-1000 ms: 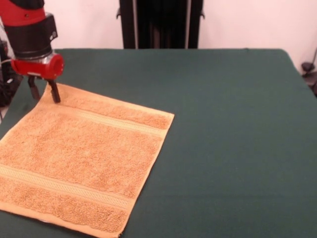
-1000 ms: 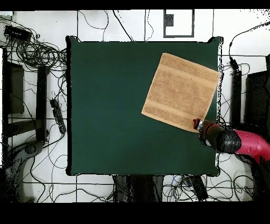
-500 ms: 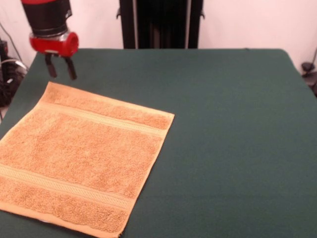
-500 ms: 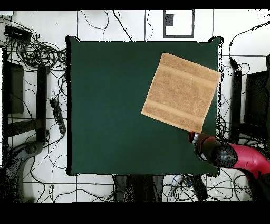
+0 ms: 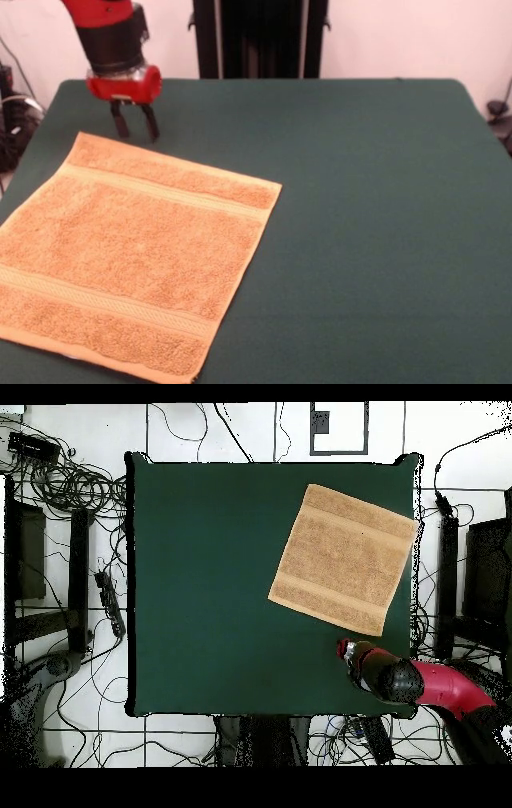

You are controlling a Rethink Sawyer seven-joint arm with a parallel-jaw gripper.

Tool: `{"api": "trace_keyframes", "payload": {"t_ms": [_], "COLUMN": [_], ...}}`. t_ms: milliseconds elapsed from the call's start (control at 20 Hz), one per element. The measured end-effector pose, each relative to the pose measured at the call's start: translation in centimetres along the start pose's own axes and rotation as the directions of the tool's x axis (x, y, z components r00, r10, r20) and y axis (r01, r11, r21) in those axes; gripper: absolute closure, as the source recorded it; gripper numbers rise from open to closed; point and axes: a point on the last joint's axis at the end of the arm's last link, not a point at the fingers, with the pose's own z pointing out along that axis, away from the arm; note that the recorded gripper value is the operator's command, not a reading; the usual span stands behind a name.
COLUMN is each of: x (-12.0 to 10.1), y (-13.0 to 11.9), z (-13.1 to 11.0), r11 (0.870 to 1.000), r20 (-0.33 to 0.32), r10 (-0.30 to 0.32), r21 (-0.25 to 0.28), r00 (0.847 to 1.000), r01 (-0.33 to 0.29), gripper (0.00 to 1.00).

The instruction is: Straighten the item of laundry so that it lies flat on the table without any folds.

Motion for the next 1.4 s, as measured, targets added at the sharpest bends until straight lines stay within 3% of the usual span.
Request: {"api": "trace_keyframes", "payload": {"t_ms": [900, 1400], "x": [-0.4, -4.9], "y": [-0.3, -2.8], "z": [-0.8, -8.9], "r11": [1.000, 0.990], "r20": [0.009, 0.104], "r10": [0.013, 0.096], "r21": [0.024, 0.097], "r00": [1.000, 0.990], "r01": [-0.013, -0.106], "gripper": [0.00, 0.00]}}
